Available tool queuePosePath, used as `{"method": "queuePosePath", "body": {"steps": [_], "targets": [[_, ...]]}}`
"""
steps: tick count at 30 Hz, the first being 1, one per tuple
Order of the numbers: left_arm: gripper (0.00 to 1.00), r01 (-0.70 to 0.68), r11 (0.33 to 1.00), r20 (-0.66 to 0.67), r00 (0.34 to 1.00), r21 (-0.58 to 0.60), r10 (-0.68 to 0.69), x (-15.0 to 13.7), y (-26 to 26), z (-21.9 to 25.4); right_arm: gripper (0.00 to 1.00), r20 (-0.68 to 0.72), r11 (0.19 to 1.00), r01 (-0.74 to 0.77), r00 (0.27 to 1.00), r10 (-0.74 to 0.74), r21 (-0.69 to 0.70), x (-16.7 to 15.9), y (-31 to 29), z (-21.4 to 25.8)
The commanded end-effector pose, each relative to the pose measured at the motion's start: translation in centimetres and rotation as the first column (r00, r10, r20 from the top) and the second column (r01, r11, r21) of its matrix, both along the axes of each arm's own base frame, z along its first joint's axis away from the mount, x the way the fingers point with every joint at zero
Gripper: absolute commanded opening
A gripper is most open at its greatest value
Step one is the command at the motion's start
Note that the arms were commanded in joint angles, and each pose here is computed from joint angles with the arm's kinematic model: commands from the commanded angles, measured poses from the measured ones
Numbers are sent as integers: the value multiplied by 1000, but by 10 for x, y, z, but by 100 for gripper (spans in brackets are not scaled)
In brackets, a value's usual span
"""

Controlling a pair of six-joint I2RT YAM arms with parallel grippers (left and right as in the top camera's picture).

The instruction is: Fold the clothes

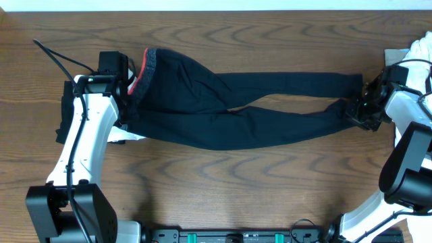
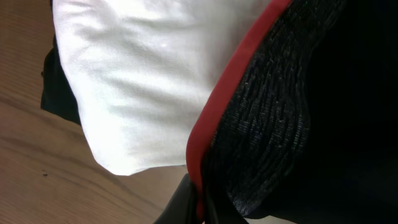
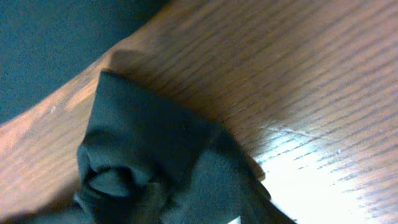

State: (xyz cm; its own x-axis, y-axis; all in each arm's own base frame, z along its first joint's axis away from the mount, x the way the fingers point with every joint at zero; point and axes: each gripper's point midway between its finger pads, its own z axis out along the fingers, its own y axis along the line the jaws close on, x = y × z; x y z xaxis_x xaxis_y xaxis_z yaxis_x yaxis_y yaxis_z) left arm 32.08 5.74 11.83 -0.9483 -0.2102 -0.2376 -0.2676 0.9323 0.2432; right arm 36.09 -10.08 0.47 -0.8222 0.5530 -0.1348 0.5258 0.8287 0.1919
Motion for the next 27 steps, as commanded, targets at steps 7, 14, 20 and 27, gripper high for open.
{"method": "queuePosePath", "body": {"steps": [7,14,20,27], "targets": [[6,-17,1000,38,999,22,16,4,6,11,1,-54,997,80,995,-80,-16,-25,-22,10],[6,-17,1000,38,999,22,16,4,6,11,1,-25,967,238,970,-241,-92,-74,-57,79],[6,-17,1000,43,999,22,16,5,6,11,8,18,955,270,963,-270,-122,-98,-54,118],[6,-17,1000,46,999,22,16,6,6,12,36,0,962,261,965,-262,-84,-91,-49,107]]}}
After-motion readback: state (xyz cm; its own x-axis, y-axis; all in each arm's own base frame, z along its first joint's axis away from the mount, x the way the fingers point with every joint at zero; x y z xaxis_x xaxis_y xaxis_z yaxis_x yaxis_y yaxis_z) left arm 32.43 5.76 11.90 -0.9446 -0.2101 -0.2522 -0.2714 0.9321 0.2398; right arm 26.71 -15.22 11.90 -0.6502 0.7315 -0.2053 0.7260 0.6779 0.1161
